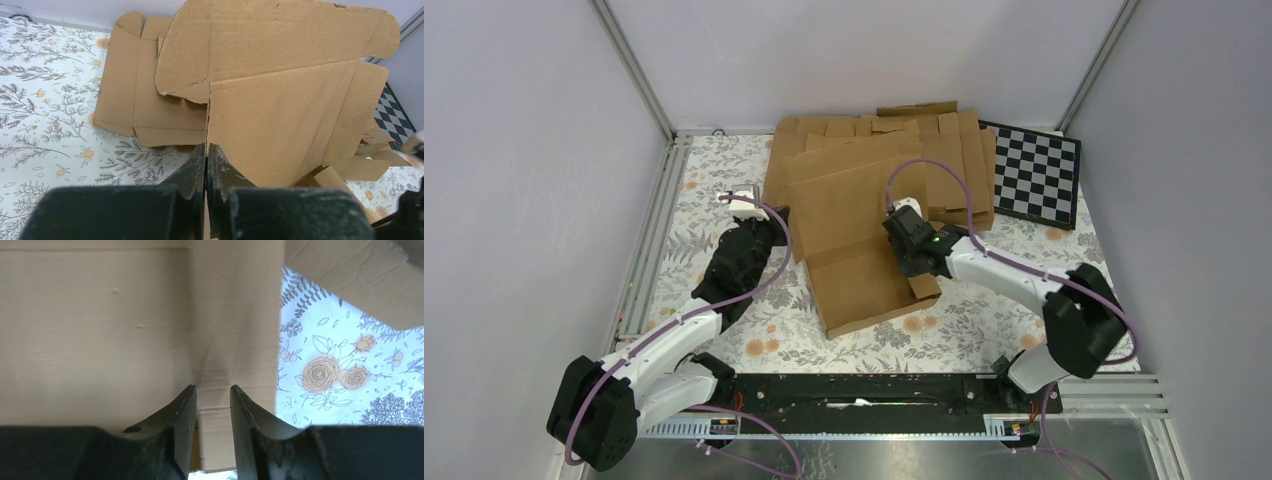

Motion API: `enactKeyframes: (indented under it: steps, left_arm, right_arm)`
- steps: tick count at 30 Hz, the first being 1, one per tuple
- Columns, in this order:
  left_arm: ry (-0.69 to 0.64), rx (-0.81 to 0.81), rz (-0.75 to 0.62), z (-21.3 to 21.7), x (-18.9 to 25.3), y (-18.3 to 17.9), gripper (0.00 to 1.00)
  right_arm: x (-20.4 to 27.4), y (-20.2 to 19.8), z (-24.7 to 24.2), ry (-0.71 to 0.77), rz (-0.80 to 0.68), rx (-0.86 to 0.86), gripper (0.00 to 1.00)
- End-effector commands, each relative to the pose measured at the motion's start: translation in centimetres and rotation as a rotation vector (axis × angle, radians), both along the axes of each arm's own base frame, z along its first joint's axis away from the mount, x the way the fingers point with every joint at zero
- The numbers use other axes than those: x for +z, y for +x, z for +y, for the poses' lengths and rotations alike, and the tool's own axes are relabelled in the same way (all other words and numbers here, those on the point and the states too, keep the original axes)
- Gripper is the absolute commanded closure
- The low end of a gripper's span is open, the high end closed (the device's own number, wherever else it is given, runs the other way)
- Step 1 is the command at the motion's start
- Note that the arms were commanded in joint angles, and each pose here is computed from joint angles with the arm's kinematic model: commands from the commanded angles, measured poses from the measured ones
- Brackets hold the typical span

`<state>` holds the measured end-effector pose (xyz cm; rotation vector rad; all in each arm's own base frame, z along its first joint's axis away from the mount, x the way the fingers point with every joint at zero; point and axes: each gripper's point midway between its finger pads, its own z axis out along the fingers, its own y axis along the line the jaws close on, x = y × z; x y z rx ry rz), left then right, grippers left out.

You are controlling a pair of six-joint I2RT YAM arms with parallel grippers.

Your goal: Fold the paper box

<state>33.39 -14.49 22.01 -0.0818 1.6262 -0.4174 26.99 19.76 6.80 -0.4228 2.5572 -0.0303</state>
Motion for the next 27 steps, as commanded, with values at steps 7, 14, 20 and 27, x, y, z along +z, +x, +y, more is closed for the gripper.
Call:
enactKeyframes:
  steps: [7, 14, 20, 27]
  left_arm:
    - [-0.033, -0.008, -0.069, -0.3, 2.4, 0.4, 1.0]
    - [-0.035, -0.008, -0.068, -0.3, 2.5, 0.3, 1.0]
    - [-0.034, -0.01, -0.067, -0.4, 2.4, 0.3, 1.0]
    - [-0.032, -0.011, -0.064, -0.4, 2.3, 0.4, 1.0]
  right_arm:
    - [3.5, 1.2, -2.2, -0.038, -0.12, -0.012, 0.44]
    - [1.8, 0.4, -0.2, 0.09, -0.018, 0.027, 0.7]
    - [-0.3, -0.2, 0.0, 0.119, 0.064, 0.024, 0.74]
    - [-3.3, 0.1, -1.4, 0.026, 0.112, -0.028, 0.75]
